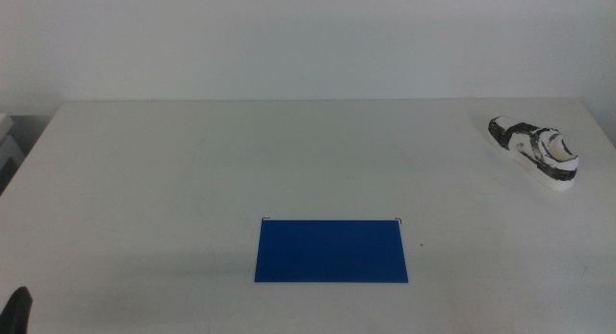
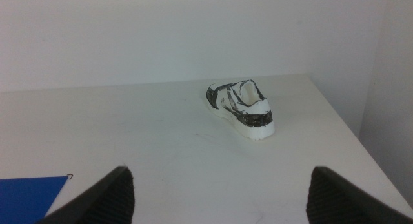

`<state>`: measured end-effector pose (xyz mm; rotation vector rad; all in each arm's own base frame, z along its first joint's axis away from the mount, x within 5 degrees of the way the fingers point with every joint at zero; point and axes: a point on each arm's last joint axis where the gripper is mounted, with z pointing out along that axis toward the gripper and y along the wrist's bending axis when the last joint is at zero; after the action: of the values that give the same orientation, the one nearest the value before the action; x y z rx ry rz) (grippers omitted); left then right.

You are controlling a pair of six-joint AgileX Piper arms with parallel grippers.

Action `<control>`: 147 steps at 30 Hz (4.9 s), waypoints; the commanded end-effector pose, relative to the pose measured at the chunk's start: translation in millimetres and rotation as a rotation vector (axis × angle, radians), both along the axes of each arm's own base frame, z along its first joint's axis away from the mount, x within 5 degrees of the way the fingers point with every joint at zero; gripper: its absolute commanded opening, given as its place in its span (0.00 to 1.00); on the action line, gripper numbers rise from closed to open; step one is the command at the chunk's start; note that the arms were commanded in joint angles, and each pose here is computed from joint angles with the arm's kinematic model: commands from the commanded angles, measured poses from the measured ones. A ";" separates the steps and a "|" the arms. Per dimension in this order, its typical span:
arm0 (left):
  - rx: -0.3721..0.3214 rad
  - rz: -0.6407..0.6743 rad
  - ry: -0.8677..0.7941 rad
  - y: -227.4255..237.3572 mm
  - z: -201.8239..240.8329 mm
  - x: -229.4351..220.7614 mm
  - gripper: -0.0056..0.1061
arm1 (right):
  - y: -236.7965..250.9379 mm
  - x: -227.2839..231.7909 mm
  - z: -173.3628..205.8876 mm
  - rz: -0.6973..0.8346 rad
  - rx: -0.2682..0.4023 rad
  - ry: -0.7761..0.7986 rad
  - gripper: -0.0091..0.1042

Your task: Use one arm to grab the shoe from the table and place it on the mat.

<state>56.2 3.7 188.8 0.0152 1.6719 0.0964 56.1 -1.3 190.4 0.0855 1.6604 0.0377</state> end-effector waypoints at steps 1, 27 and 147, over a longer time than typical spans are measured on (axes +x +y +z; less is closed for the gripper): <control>-0.008 -0.015 -0.101 -1.2 7.5 -1.3 0.89 | 0.0 -3.1 27.0 0.000 -0.013 -0.118 0.91; -0.008 -0.015 -0.101 -1.2 7.5 -1.3 0.89 | -7.0 147.7 194.5 0.047 -0.165 0.600 0.91; -0.008 -0.015 -0.101 -1.2 7.5 -1.3 0.89 | 124.2 279.7 136.1 0.553 -0.303 0.904 0.07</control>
<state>56.2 3.7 188.8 0.0152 1.6719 0.0964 338.6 114.3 303.0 -0.6742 2.6341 0.1860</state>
